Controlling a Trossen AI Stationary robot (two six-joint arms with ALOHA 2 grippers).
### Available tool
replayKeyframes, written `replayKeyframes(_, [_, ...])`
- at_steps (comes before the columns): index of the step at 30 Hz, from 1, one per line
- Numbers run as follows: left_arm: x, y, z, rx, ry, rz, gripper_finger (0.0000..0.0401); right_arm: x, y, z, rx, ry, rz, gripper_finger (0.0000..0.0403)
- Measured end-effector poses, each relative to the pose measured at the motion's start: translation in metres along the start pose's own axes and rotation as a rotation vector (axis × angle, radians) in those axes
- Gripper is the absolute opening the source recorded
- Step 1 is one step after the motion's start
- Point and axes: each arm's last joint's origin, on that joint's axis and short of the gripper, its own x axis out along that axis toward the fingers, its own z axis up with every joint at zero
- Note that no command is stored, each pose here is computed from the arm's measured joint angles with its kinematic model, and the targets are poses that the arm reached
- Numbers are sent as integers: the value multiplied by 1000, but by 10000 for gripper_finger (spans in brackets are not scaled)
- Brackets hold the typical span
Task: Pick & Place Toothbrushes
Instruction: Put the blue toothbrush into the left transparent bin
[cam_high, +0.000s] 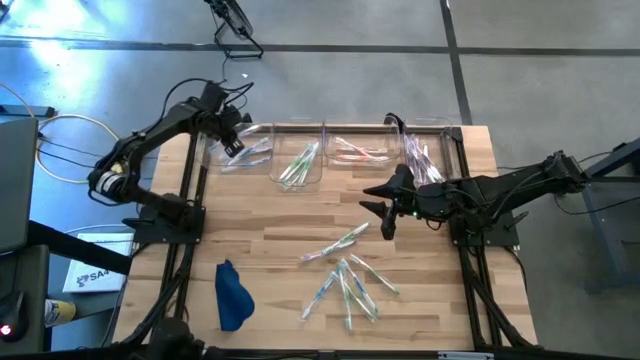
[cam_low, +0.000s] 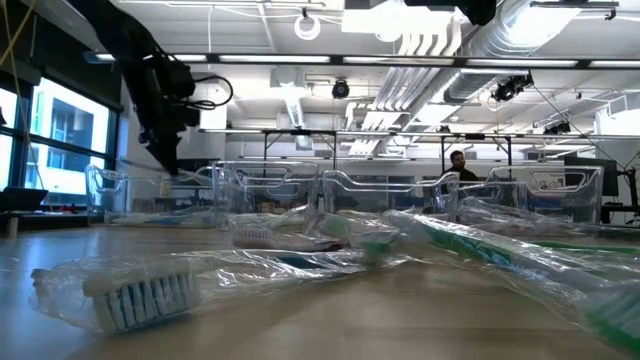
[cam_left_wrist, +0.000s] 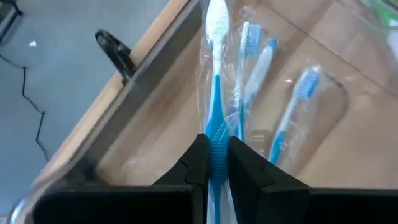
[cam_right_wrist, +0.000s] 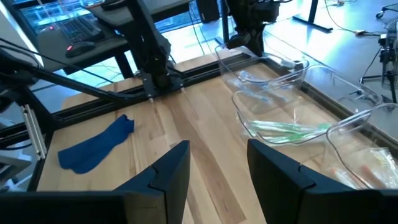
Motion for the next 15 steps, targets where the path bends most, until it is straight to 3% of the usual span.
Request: replayKeyframes(15, [46, 3, 1, 41, 84, -89, 31, 0, 0, 0, 45, 0, -1, 152])
